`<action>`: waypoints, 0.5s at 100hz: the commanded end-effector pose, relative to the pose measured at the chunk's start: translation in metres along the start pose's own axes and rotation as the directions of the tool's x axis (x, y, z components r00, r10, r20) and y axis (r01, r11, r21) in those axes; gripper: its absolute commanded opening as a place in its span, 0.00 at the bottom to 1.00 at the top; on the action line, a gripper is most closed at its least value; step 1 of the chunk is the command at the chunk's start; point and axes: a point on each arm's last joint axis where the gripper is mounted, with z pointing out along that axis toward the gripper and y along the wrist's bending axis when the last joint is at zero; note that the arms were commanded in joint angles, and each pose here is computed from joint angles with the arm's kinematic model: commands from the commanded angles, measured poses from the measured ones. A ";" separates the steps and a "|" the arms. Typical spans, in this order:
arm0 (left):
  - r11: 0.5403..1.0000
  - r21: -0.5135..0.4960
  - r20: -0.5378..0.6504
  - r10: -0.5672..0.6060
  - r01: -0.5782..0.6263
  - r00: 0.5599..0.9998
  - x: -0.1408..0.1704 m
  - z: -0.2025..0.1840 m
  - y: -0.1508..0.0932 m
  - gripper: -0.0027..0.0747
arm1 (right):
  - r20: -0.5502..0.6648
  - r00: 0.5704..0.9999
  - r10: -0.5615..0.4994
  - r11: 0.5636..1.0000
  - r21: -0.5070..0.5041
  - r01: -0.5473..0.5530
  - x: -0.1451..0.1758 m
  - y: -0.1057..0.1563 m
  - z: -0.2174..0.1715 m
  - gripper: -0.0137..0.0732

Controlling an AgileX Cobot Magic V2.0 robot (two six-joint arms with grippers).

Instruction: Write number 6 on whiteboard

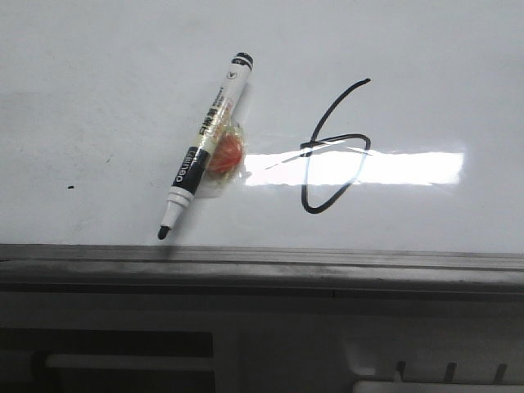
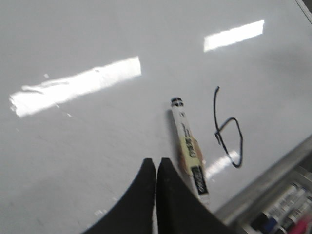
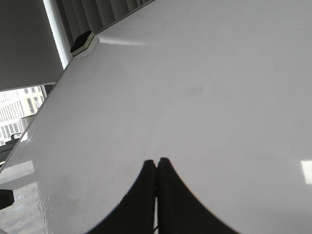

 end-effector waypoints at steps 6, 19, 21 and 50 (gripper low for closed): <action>0.999 -0.044 0.226 0.003 0.007 0.974 -0.003 -0.004 0.010 0.01 | 0.024 0.999 -0.030 0.999 -0.030 0.031 -0.007 0.004 0.001 0.08; 0.995 -0.081 0.346 -0.031 0.063 0.938 0.014 -0.011 0.021 0.01 | 0.024 0.999 -0.030 0.999 -0.030 0.031 -0.007 0.004 0.001 0.08; 0.994 -0.083 0.365 -0.030 0.065 0.930 0.017 -0.012 0.022 0.01 | 0.024 0.999 -0.030 0.999 -0.030 0.031 -0.007 0.004 0.001 0.08; 0.994 -0.091 0.362 -0.030 0.067 0.932 0.072 -0.036 0.029 0.01 | 0.024 0.999 -0.030 0.999 -0.030 0.031 -0.007 0.004 0.001 0.08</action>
